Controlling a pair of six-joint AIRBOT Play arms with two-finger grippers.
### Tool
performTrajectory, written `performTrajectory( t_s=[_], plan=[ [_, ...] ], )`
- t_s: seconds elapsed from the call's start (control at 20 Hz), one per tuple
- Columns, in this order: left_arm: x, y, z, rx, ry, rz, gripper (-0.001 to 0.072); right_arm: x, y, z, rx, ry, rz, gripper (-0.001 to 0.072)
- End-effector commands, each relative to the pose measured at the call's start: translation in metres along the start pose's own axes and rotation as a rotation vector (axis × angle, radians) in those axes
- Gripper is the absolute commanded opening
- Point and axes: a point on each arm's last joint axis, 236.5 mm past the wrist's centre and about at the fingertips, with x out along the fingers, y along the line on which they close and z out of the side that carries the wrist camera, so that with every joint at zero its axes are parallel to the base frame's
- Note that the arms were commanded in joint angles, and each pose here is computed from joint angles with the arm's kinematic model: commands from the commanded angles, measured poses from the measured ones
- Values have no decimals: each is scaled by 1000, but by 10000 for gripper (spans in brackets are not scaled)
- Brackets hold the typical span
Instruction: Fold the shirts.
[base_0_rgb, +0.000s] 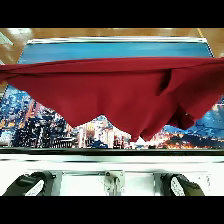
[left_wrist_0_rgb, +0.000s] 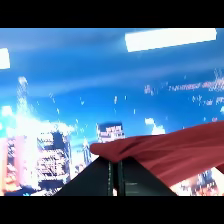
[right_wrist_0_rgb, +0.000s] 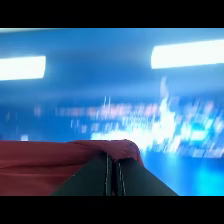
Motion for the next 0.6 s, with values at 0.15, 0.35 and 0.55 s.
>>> performTrajectory(
  t_s=[0.15, 0.35, 0.55],
  plan=[
    [160, 19, -32, 33, 291, 78, 39, 184, -55, -23, 115, 259, 55, 68],
    [257, 31, -42, -70, 293, 102, 39, 306, -69, -31, 96, 216, 60, 69],
    [320, 46, -67, -176, 317, 133, 41, 386, -48, -54, 124, 199, 95, 69]
  ],
)
